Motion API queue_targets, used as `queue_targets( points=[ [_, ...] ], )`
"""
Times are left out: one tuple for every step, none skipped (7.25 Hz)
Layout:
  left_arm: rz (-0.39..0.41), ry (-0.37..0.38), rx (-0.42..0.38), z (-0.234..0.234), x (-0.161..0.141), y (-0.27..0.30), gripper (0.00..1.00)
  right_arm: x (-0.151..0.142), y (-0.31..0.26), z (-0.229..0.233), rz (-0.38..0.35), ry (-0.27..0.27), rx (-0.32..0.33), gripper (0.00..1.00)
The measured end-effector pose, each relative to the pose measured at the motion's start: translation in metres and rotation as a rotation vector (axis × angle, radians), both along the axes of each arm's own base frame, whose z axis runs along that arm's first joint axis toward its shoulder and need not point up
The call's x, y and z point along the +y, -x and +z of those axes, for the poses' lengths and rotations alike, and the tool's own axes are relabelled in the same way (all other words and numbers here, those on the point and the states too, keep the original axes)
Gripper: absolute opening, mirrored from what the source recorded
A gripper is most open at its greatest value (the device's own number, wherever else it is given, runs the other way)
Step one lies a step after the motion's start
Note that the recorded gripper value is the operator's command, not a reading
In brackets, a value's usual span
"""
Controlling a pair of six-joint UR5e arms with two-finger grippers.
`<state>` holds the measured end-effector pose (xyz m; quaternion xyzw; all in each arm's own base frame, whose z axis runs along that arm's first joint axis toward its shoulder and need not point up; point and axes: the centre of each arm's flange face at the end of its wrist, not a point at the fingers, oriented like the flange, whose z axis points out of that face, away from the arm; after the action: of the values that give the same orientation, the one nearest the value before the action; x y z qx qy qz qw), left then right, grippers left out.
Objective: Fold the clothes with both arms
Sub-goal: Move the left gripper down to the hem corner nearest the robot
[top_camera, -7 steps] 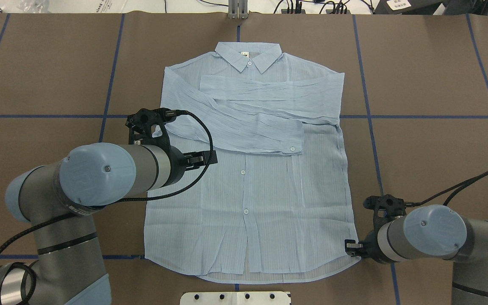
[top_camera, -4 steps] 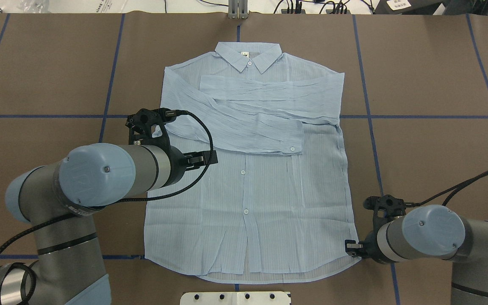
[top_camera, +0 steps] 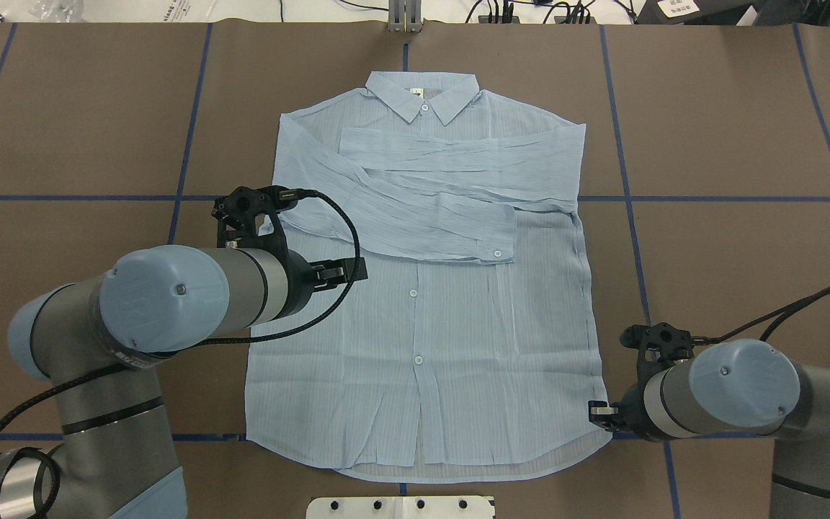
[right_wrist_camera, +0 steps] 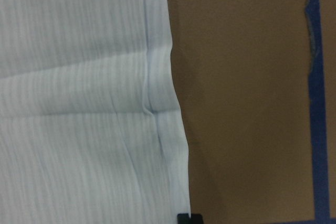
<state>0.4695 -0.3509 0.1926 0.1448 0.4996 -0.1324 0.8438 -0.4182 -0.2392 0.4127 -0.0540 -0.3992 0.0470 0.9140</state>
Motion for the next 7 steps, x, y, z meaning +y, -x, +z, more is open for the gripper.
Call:
queue_targets(
  points=[
    [0.003, 0.009, -0.009, 0.007, 0.001, 0.0, 0.96, -0.005, -0.005, -0.004, 0.012, 0.0, -0.009, 0.0],
    [0.019, 0.031, -0.022, 0.02, 0.003, 0.001, 0.95, -0.01, -0.01, -0.008, 0.024, -0.002, -0.015, 0.0],
    [0.052, 0.07, -0.046, 0.042, 0.009, 0.004, 0.95, -0.014, -0.014, -0.01, 0.035, -0.004, -0.02, 0.0],
    [0.082, 0.113, -0.078, 0.068, 0.015, 0.008, 0.94, -0.018, -0.017, -0.012, 0.046, -0.005, -0.024, 0.0],
    [0.1, 0.15, -0.101, 0.088, 0.024, 0.011, 0.94, -0.021, -0.02, -0.014, 0.055, -0.006, -0.027, 0.0],
    [0.117, 0.183, -0.119, 0.103, 0.038, 0.007, 0.94, -0.024, -0.022, -0.015, 0.062, -0.007, -0.03, 0.0],
    [0.138, 0.213, -0.13, 0.113, 0.056, -0.001, 0.89, -0.027, -0.024, -0.016, 0.069, -0.009, -0.032, 0.0]
  ],
)
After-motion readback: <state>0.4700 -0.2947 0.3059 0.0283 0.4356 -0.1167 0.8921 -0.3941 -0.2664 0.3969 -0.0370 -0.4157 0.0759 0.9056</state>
